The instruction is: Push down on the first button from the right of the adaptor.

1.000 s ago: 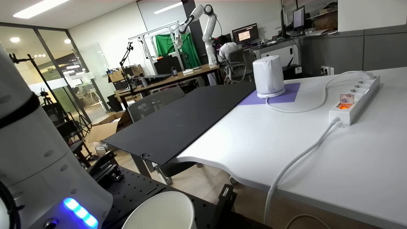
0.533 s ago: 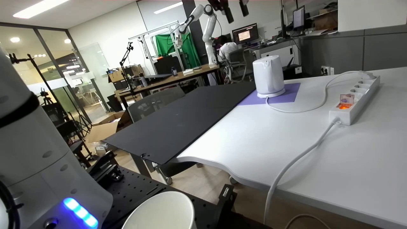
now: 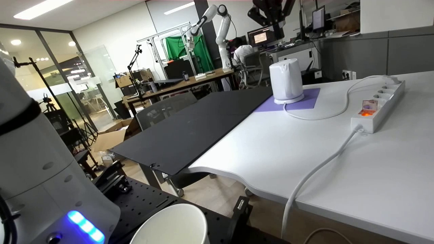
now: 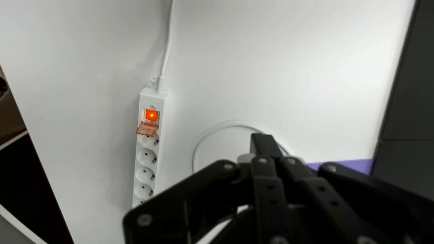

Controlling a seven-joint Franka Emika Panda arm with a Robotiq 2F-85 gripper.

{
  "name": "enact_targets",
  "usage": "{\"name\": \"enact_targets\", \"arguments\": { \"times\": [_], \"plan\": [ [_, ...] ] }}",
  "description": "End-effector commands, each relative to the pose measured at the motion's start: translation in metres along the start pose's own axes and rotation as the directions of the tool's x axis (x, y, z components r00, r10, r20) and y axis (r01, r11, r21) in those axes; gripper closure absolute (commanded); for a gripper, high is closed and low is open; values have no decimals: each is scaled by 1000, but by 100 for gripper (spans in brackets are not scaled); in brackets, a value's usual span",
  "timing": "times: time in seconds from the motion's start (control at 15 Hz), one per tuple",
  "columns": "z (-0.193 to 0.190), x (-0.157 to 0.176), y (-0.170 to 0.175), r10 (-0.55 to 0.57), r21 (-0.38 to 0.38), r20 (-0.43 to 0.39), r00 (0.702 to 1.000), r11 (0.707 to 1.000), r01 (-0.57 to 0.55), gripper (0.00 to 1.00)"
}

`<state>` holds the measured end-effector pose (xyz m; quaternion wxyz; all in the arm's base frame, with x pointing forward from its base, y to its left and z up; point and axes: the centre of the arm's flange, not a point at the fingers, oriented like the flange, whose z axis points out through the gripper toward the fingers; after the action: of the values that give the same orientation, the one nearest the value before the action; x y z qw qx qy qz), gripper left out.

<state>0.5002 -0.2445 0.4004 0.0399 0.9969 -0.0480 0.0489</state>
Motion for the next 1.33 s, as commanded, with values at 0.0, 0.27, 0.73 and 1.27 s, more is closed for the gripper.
{"name": "enact_targets", "arguments": {
  "times": [0.0, 0.27, 0.73, 1.27],
  "plan": [
    [5, -5, 21, 21, 14, 38, 999, 1000, -22, 100],
    [9, -26, 34, 72, 28, 110, 991, 997, -76, 100],
    [17, -26, 34, 55, 26, 108, 993, 998, -58, 99],
    [67, -31, 69, 150, 65, 23, 988, 986, -151, 100]
  ]
}}
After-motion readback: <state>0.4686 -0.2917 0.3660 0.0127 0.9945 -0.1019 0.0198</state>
